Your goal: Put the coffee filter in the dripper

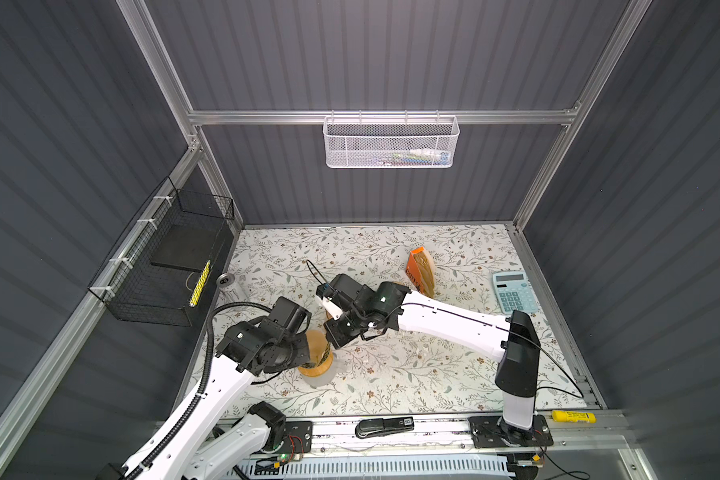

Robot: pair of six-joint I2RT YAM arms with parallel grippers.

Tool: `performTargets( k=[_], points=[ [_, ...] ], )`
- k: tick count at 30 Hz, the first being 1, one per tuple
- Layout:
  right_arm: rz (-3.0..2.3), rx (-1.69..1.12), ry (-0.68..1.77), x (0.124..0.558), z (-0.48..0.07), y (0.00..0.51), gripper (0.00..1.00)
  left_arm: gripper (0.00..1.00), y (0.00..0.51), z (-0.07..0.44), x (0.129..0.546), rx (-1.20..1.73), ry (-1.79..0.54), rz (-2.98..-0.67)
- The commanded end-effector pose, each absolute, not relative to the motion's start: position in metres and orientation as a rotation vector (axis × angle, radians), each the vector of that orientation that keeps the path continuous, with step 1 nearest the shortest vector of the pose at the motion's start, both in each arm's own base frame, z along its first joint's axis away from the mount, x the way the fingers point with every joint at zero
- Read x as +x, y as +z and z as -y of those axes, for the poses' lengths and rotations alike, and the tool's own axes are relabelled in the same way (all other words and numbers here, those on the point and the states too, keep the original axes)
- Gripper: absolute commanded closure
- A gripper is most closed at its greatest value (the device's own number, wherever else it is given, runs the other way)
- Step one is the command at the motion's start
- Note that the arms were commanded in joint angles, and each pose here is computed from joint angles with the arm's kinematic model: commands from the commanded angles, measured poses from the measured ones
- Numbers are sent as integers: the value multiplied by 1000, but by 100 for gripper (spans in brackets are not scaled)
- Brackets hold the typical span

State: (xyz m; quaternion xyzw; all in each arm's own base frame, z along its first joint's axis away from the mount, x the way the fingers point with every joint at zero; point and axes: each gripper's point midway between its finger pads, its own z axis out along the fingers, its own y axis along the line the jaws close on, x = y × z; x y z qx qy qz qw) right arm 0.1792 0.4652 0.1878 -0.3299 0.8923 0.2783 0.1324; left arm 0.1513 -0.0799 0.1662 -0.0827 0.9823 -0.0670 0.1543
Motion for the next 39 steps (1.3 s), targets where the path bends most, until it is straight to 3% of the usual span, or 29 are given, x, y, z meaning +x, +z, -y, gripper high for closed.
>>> performTargets(
  k=[1,39],
  points=[
    [-2567,-965,841,178,-473,194,89,90,172,81,151,-246,-210,-2803],
    [-2609,-982,787,178,-473,169,90,90,160,82,148,-266,-225,-2812]
  ],
)
